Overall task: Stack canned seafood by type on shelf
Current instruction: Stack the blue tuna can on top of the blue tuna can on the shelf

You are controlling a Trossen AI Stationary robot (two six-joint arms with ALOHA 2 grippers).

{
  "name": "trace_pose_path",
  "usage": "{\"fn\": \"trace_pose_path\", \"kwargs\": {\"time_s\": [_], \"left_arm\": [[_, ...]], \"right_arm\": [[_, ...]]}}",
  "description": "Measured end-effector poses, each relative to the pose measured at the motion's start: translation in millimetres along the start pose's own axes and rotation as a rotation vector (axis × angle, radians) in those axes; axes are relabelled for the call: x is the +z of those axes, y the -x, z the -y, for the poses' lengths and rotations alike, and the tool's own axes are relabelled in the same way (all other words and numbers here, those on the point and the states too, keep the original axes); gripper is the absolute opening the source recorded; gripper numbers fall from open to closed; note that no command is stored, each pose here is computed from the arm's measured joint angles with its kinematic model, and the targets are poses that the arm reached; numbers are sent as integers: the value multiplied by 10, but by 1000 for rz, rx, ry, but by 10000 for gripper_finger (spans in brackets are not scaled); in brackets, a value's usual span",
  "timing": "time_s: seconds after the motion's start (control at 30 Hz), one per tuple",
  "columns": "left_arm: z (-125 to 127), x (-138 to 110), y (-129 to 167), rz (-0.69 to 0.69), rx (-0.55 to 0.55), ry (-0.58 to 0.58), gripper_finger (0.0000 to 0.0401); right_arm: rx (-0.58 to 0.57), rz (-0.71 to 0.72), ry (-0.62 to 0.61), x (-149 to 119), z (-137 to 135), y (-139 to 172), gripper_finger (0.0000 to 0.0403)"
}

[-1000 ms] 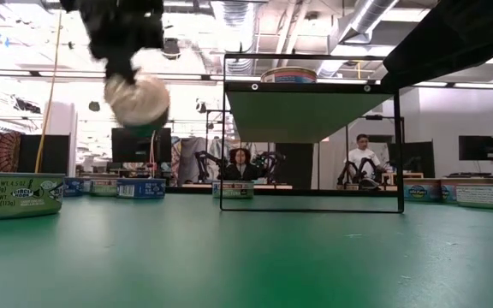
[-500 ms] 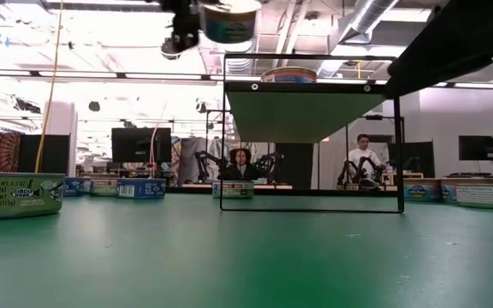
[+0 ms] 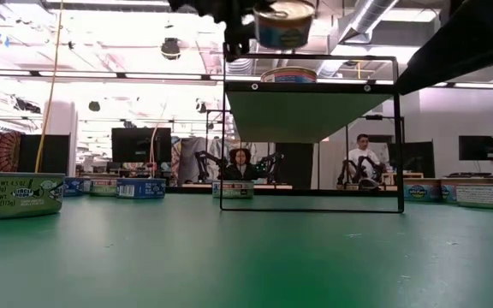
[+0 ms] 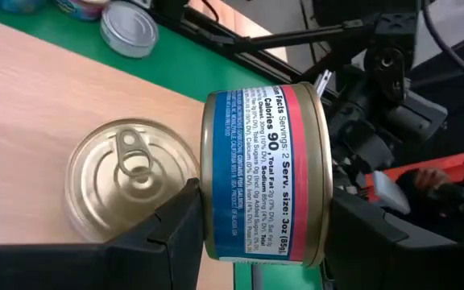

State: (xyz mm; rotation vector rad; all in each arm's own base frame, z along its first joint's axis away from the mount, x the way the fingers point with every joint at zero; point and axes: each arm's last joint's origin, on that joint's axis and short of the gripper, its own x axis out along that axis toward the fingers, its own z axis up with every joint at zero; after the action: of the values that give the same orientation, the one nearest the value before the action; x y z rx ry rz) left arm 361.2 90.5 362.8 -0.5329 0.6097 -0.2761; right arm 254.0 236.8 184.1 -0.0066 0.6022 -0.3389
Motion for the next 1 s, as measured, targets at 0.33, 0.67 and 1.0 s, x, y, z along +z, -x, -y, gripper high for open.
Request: {"fn": "trace_pose_path", "kwargs": {"time_s": [0.33, 0.67, 1.0], "left_arm": [[-225, 36, 37, -1, 36, 21, 200], [-350, 12, -42, -20, 60, 98, 201], [-315, 30, -73, -5, 33, 102, 201]], "right_arm": [[-2, 2, 1, 1, 1, 0, 292], [-11, 3, -3, 23, 19, -33, 292], [-10, 3, -3, 23, 18, -32, 292]]}}
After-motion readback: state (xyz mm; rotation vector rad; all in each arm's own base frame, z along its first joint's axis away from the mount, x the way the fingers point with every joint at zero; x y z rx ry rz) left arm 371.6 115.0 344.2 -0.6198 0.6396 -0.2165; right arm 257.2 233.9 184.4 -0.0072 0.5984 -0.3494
